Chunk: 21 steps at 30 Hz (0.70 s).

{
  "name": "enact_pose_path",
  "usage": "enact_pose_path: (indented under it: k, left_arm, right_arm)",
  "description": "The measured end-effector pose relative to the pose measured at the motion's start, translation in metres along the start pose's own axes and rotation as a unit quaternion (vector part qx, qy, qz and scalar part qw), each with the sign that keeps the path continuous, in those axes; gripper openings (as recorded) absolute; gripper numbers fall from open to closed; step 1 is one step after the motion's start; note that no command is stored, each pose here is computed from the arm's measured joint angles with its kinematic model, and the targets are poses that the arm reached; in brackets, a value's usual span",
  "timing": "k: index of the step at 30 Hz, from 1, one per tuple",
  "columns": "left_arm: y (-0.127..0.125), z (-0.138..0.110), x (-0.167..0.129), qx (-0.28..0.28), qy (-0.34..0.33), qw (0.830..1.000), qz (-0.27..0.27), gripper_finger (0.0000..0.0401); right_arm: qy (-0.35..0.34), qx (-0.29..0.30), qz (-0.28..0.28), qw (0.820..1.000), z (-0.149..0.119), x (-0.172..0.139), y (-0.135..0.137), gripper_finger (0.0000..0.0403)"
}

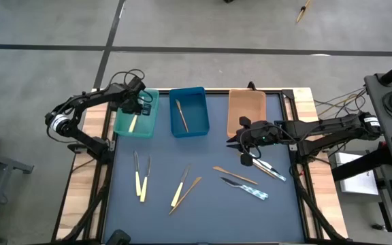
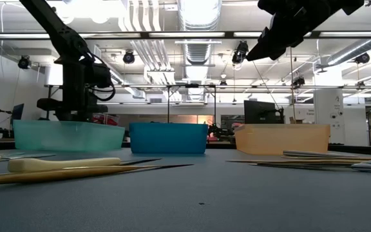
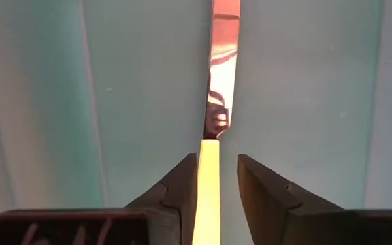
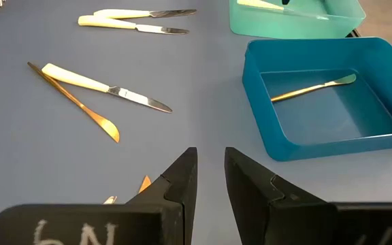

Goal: Sort silverware by color (type)
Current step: Put the white patterned table knife into the orange bin

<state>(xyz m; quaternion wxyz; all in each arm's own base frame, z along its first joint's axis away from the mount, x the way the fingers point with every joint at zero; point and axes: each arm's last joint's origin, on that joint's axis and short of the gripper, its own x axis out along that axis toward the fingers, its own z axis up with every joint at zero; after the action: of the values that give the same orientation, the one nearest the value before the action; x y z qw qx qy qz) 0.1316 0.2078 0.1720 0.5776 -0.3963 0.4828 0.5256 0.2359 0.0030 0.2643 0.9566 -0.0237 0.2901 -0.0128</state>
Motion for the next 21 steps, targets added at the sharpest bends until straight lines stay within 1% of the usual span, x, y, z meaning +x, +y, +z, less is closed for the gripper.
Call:
enact_pose_path:
  k: [6,11,21]
  left_arm:
    - [0.0,0.0,0.0,0.0,0.0,1.0,0.0,0.0115]
    - [0.0,0.0,0.0,0.0,0.0,1.0,0.0,0.0129]
    - [0.0001,-0.0003,0.0,0.004,0.002,1.0,0.001,0.0135]
  right_arm:
    - [0.0,0.0,0.0,1.0,0.0,0.0,0.0,0.0068]
    - [0.0,0.0,0.0,1.0,0.0,0.0,0.0,0.0068]
    - [0.0,0.0,0.0,1.0,-0.0001,0.0,0.0,0.0068]
